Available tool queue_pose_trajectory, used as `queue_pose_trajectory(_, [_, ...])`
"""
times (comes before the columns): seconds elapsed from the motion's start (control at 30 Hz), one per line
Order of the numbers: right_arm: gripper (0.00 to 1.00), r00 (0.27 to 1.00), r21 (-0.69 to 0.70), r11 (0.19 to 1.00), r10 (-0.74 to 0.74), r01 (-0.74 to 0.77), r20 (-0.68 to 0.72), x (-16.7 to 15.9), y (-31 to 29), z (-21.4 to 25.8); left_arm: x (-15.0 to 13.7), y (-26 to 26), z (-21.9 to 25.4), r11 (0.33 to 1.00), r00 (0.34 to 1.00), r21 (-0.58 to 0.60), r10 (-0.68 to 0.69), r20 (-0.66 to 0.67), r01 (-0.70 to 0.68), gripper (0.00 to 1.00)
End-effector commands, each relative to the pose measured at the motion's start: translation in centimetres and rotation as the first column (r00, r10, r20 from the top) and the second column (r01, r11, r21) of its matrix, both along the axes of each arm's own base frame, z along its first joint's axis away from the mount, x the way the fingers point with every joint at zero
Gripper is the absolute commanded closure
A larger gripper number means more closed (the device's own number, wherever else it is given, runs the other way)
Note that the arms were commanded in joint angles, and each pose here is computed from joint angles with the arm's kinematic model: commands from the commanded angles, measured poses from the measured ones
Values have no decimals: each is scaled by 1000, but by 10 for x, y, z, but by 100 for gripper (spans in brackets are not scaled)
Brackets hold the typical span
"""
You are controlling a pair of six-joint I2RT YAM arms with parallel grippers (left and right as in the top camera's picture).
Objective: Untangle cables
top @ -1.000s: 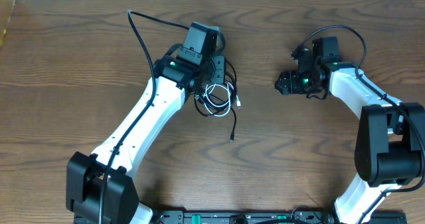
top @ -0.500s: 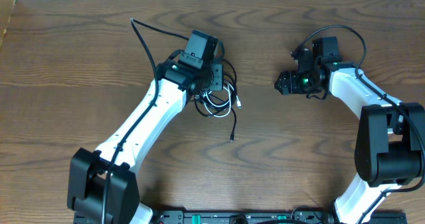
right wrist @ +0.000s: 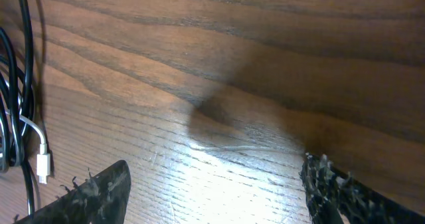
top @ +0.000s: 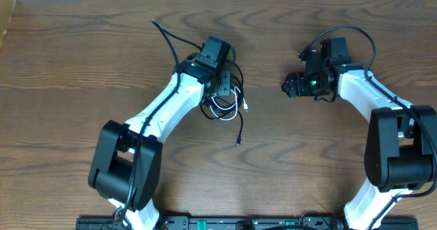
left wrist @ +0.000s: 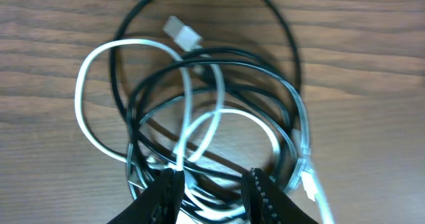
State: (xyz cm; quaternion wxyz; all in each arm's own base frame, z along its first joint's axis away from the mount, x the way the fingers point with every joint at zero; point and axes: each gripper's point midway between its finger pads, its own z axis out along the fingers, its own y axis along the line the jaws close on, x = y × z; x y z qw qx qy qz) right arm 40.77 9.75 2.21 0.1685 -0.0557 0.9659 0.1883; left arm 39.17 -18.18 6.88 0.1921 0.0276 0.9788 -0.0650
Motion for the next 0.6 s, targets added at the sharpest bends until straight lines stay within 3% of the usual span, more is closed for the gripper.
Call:
queue_pose_trajectory(0.0, [21,1000,1,1000,-6,6,13,2,1,6,6,17,-11,995,999,92,47,19,-48,66])
queue_pose_trajectory(0.5, [21,1000,1,1000,-1,1,15,2,4,6,3,11,-50,995,998,93,34,-57,-29,67])
queue_pose_trajectory(0.57, [21,1000,1,1000,3,-3,16,2,5,6,4,10,-51,995,998,92,34,-54,-29,72])
